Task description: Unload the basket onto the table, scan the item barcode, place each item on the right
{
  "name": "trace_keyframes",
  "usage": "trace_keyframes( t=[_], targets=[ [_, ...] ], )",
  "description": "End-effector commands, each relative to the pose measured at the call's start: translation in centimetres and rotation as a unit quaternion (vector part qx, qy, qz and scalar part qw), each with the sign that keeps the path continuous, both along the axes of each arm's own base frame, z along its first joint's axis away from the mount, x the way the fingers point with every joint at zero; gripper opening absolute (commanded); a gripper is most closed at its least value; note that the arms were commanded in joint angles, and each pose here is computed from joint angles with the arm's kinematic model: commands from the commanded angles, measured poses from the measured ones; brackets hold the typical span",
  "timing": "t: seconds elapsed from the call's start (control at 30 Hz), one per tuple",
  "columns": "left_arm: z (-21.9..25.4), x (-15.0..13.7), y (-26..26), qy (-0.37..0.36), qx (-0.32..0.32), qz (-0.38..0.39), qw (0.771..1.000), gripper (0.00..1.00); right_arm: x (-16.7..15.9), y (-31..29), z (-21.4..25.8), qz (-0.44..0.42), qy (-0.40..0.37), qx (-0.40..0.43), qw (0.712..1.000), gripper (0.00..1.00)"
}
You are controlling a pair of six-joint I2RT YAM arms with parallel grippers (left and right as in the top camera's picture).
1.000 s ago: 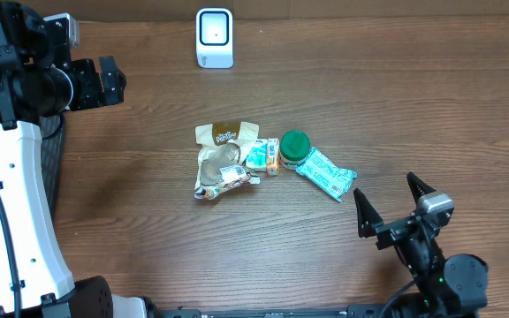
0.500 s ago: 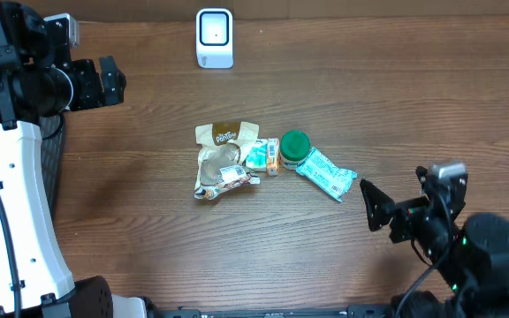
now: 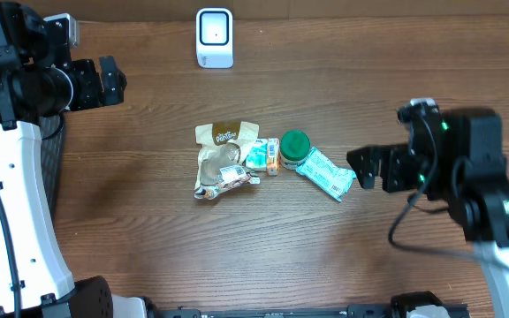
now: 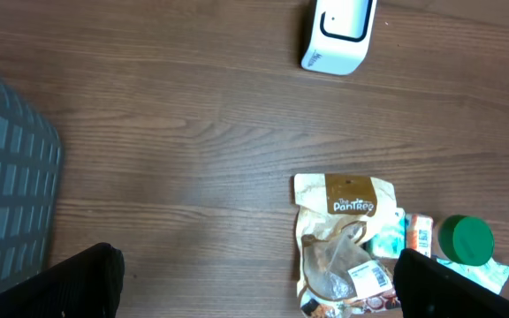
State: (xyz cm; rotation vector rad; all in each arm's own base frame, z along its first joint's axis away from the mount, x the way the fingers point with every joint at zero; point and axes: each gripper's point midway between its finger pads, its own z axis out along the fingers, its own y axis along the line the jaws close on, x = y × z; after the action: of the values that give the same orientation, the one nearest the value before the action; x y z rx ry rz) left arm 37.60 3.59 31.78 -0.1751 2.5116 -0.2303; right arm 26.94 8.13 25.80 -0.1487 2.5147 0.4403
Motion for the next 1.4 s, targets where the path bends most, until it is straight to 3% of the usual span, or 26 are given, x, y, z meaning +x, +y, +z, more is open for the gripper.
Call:
trace_keyframes(
  t=[0.0, 0.27, 0.3, 0.5, 0.9, 1.07, 1.23, 1.37],
  targets=[
    [0.3, 0.0, 0.0, -0.004, -0.007, 0.005, 1.0, 0.99, 1.8, 0.7, -1.4, 0.007, 0.035, 0.01, 0.999, 1.0],
    [0.3, 0.0, 0.0, -0.004, -0.007, 0.005, 1.0, 1.0, 4.1, 2.8, -5.6, 0.034, 0.109, 0.05, 0.992, 0.97],
    [0.3, 0.0, 0.0, -0.004, -0.007, 0.005, 1.0, 1.0, 4.4, 2.6, -6.6, 0.027, 0.125, 0.044, 0.991, 0.91],
    [0.3, 0.0, 0.0, -0.004, -0.007, 0.005, 1.0, 1.0, 5.8, -0.8, -11.3, -0.091, 0.191, -0.027, 0.977, 0.84],
    [0.3, 0.0, 0.0, -0.004, -0.007, 0.005, 1.0, 1.0, 5.2, -0.8, -16.4, -0.09, 0.28, -0.045, 0.955, 0.77],
    [0.3, 0.0, 0.0, -0.004, -0.007, 0.005, 1.0, 0.99, 4.6, -0.7, -18.4, -0.083, 0.303, -0.047, 0.948, 0.47],
    [0.3, 0.0, 0.0, -0.004, -0.007, 0.005, 1.0, 0.99, 3.6, 0.8, -18.4, -0.052, 0.322, -0.01, 0.945, 0.37],
    [0.3, 0.0, 0.0, -0.004, -0.007, 0.005, 1.0, 1.0, 2.2, 1.5, -19.3, -0.053, 0.349, 0.011, 0.936, 0.36]
  ],
)
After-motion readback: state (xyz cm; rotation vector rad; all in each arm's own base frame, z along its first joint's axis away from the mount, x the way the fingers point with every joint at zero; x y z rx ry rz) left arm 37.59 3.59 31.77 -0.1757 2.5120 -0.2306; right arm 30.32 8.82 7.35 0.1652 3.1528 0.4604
